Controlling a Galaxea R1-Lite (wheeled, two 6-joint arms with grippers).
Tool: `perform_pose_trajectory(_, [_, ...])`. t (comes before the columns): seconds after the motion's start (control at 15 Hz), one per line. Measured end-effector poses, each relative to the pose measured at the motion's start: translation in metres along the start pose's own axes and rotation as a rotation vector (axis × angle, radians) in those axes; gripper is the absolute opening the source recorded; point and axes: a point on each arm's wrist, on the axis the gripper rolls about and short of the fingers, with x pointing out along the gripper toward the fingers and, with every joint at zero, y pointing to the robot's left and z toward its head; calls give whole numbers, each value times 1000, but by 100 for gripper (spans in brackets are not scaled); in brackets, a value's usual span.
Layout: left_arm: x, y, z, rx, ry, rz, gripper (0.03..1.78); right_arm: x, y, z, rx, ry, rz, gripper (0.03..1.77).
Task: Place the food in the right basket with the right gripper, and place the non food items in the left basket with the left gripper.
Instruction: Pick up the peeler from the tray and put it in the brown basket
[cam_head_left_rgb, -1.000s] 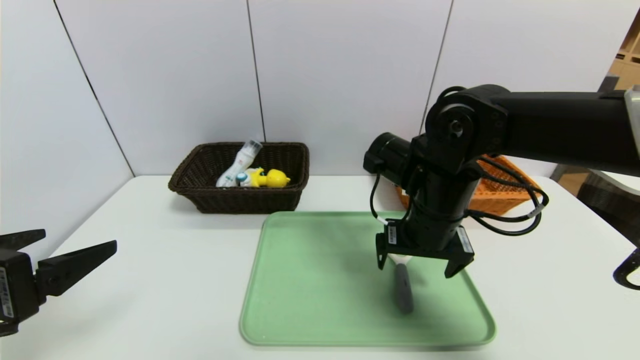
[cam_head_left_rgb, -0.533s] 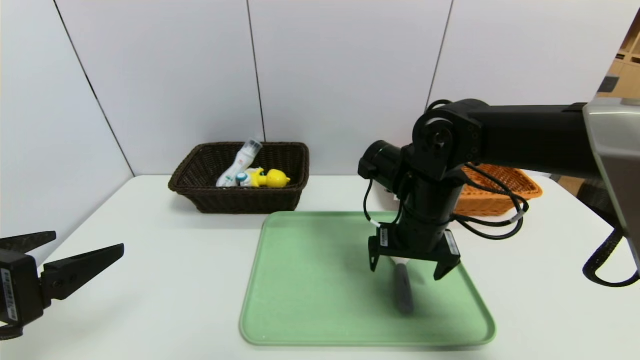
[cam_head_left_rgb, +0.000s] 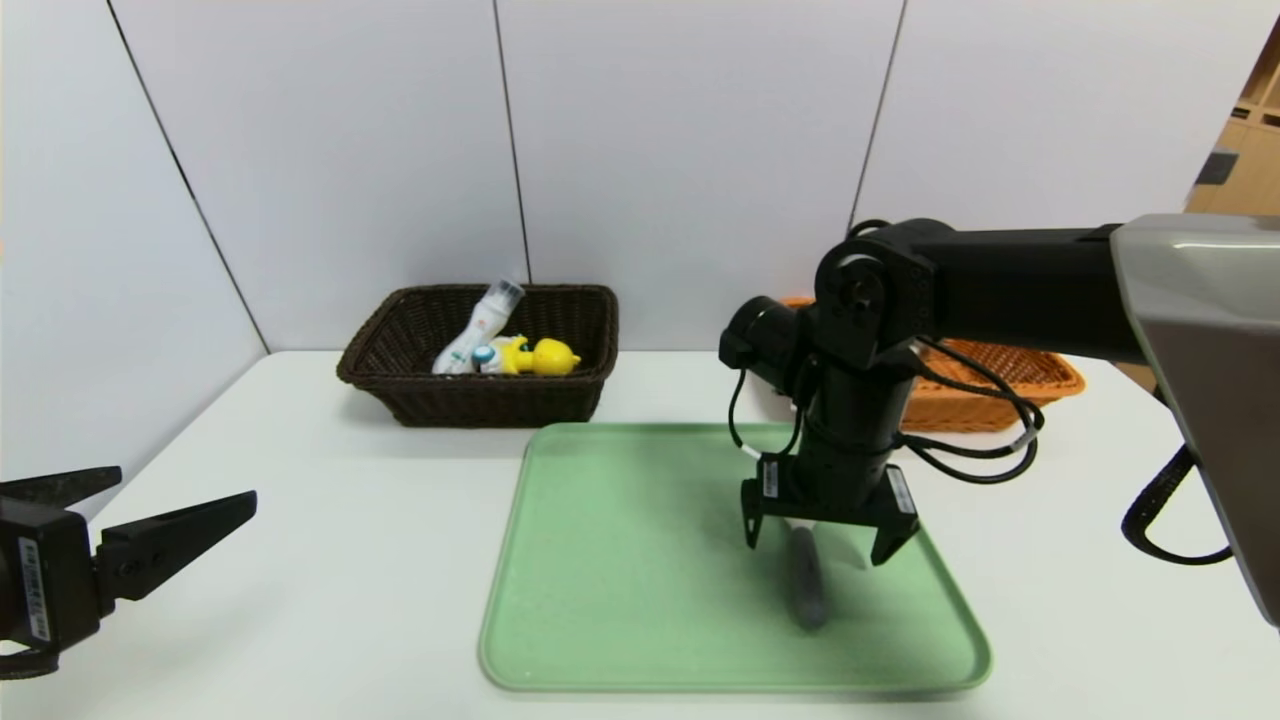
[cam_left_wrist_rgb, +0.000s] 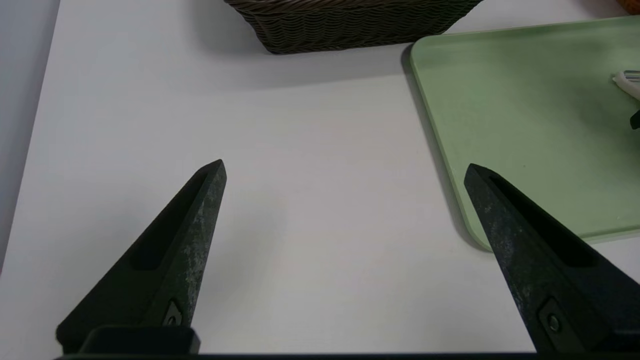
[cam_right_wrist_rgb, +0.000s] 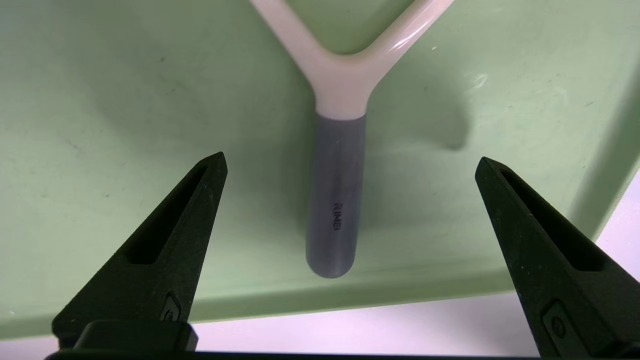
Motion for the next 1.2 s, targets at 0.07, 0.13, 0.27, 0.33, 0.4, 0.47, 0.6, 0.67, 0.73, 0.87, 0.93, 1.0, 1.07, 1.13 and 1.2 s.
perform_pose_trajectory(0.07, [1, 0, 1, -2, -9, -1, 169, 1, 0, 1, -1, 1, -2, 171])
perform_pose_trajectory(0.13, [2, 0, 1, -2, -17, -2, 169, 2, 0, 1, -3, 4, -3, 171])
perform_pose_trajectory(0.27, [3, 0, 1, -1, -15, -1, 169, 3, 1, 1, -5, 7, -6, 171])
perform_pose_trajectory(0.33, [3, 0, 1, -1, -16, 0, 169, 4, 1, 1, -5, 9, -8, 171])
perform_pose_trajectory(0.4, [3, 0, 1, 0, -14, 0, 169, 6, 1, 2, -5, 11, -10, 171])
perform_pose_trajectory(0.47, [4, 0, 1, 0, -14, 0, 169, 6, 1, 2, -5, 11, -11, 171])
perform_pose_trajectory(0.6, [4, 0, 1, -1, -12, 0, 169, 7, 1, 2, -9, 14, -12, 171])
perform_pose_trajectory(0.67, [4, 0, 1, -1, -13, 0, 169, 7, 1, 3, -10, 14, -13, 171])
perform_pose_trajectory(0.73, [4, 0, 1, -1, -11, 1, 169, 7, 0, 3, -8, 15, -13, 171])
perform_pose_trajectory(0.87, [5, 0, 1, -1, -10, 1, 169, 8, -1, 4, -6, 15, -14, 171])
perform_pose_trajectory(0.93, [5, 0, 1, -1, -9, 1, 169, 8, -1, 4, -7, 16, -14, 171])
perform_pose_trajectory(1.0, [5, 0, 1, -1, -11, 1, 169, 8, -1, 4, -8, 16, -14, 171])
perform_pose_trajectory(1.07, [5, -1, 2, -1, -15, 1, 169, 8, -2, 5, -12, 16, -15, 171])
perform_pose_trajectory(1.13, [5, -1, 2, -2, -17, 1, 169, 8, -2, 5, -11, 15, -15, 171])
perform_pose_trajectory(1.2, [5, -1, 2, -1, -17, 2, 169, 8, -3, 6, -8, 16, -15, 171])
